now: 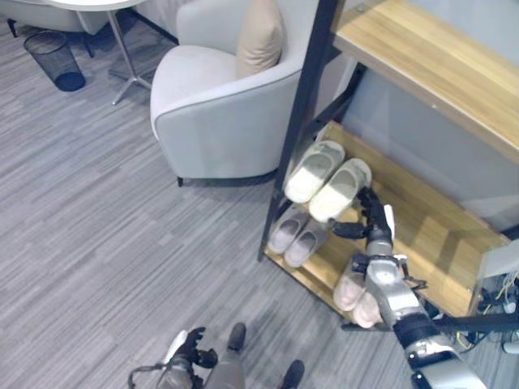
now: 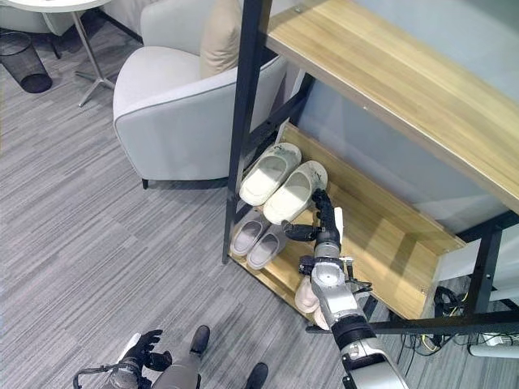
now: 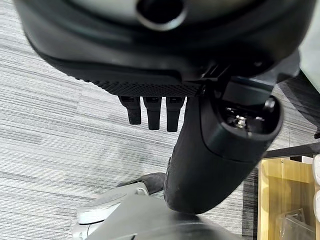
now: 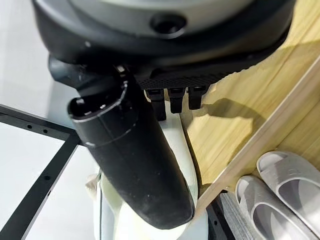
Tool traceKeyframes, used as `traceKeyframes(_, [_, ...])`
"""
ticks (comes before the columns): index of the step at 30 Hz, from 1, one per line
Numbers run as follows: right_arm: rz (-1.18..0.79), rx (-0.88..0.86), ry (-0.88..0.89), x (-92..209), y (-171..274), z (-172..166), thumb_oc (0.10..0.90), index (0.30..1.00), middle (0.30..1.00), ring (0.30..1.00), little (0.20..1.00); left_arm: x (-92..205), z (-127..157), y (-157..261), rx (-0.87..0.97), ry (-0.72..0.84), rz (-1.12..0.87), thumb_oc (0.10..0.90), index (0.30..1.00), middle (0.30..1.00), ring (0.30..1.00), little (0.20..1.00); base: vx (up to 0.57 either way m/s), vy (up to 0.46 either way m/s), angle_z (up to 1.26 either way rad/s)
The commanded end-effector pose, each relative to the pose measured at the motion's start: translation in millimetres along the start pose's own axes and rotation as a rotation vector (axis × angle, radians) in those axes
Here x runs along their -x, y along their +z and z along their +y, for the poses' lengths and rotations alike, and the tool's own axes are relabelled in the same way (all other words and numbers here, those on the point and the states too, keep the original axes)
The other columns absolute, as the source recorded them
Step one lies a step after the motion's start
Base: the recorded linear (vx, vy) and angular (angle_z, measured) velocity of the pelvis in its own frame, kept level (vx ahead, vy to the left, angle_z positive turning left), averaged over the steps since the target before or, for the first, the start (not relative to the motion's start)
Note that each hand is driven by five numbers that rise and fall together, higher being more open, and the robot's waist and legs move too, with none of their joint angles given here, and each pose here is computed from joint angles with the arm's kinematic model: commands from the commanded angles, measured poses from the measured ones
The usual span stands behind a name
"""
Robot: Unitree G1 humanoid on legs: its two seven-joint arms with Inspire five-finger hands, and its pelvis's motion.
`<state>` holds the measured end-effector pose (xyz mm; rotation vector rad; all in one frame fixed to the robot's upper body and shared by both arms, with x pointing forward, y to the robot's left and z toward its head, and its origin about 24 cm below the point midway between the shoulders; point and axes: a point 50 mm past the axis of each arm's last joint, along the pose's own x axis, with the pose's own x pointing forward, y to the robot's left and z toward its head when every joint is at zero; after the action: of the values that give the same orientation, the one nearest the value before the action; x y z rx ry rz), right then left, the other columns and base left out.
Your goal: Arrange the slippers neatly on the shoe rack.
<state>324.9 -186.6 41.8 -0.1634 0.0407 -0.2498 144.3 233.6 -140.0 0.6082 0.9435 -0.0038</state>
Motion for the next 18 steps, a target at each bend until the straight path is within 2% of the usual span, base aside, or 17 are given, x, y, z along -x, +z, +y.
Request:
traceKeyframes(1, [-0.29, 0.013, 0.003, -22.5, 67.9, -10.2, 0.8, 0.9, 0.9, 0.9, 0.9, 7.3, -37.8, 0.5, -0.031, -0.094, -0.008, 0.8, 0.9, 0.9, 0.9, 0.9, 0.0, 0.0, 0.0])
traceKeyframes(8, [-0.346, 0.069, 0.039, -13.5, 71.8, -10.0, 0.8, 0.9, 0.9, 0.9, 0.9, 7.8, -39.1, -1.1, -0.02, -0.093, 0.006, 0.8, 0.9, 0.9, 0.9, 0.9, 0.0, 0.0, 0.0])
traceKeyframes(14, [-0.503, 0.272, 0.112, 15.6, 83.8, -30.3, 0.8, 0.9, 0.9, 0.9, 0.9, 7.8, -36.0, -5.8, -0.012, -0.09, 0.026, 0.8, 0.9, 0.9, 0.9, 0.9, 0.0, -0.015, -0.05])
traceKeyframes(18, [-0.524, 0.349, 0.175, 34.5, 78.1, -38.3, 0.8, 0.9, 0.9, 0.9, 0.9, 8.3, -36.9, -7.1, -0.015, -0.103, 0.027, 0.8, 0.9, 0.9, 0.9, 0.9, 0.0, -0.039, -0.1])
